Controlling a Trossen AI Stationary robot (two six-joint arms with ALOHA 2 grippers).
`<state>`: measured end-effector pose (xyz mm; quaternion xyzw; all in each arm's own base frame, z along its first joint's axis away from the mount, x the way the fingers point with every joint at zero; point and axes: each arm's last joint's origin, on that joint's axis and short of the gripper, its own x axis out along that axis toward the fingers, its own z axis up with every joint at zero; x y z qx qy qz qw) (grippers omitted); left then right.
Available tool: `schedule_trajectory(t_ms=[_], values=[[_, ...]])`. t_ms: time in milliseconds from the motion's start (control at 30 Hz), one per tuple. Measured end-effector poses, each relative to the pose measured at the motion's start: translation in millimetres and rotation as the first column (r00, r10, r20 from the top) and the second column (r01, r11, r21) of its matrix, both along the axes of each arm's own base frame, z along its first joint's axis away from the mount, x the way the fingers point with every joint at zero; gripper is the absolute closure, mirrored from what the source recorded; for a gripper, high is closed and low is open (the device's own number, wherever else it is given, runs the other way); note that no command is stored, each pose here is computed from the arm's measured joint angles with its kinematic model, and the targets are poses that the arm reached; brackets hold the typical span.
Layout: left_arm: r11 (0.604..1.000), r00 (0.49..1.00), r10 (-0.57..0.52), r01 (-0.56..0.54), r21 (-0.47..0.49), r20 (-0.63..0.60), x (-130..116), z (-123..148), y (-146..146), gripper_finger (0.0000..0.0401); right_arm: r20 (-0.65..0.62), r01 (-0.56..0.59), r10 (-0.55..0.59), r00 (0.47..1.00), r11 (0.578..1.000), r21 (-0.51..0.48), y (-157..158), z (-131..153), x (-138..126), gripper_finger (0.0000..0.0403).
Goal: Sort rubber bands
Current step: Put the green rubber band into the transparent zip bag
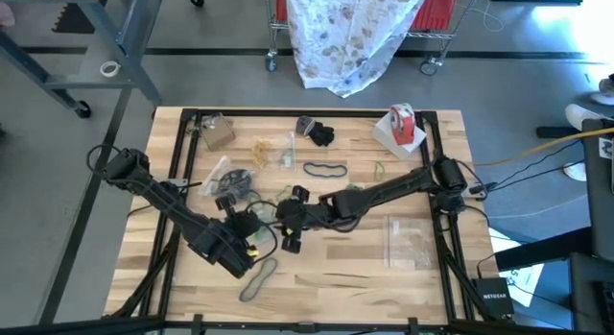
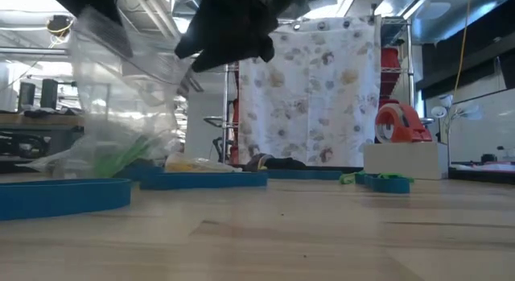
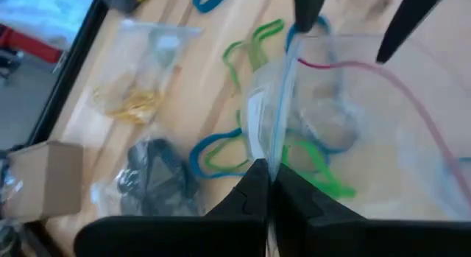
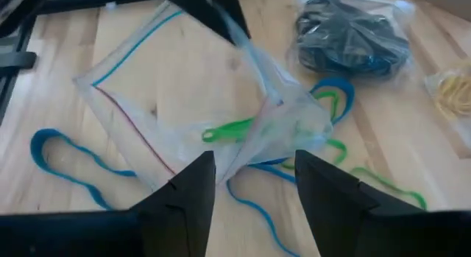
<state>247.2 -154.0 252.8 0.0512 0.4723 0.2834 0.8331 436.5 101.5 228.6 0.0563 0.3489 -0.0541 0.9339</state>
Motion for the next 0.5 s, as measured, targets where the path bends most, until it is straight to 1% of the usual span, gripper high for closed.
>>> schedule_trajectory(t_ms=[100,167,300,367,500], values=[[1.0,1.0,-0.006,0.006,-0.009,0.014,1.9,0.1,-0.9,0.0401,-0.013,0.025,-0.025,1.0,1.0,0.0,1.8,-0.8,-1.8,0.0224],[1.0,1.0,-0.006,0.006,-0.006,0.014,1.7,0.1,-0.8,0.0401,-0.011,0.041,-0.042,0.999,0.999,-0.01,0.6,5.3,-5.3,0.0224],[1.0,1.0,0.008,-0.008,-0.008,-0.007,-0.5,-0.2,0.5,0.0401,-0.068,0.107,-0.114,0.991,0.989,-0.1,-3.6,20.5,-22.7,0.0224],[1.0,1.0,0.018,-0.018,-0.013,-0.016,-1.7,-0.4,0.7,0.0401,-0.13,0.146,-0.166,0.978,0.978,-0.15,-8.1,19.2,-30.8,0.0224],[1.0,1.0,0.015,-0.015,-0.022,-0.006,-1.6,-0.5,-1.0,0.0401,-0.2,0.181,-0.217,0.955,0.966,-0.186,-21.8,9.0,-34.3,0.0224]])
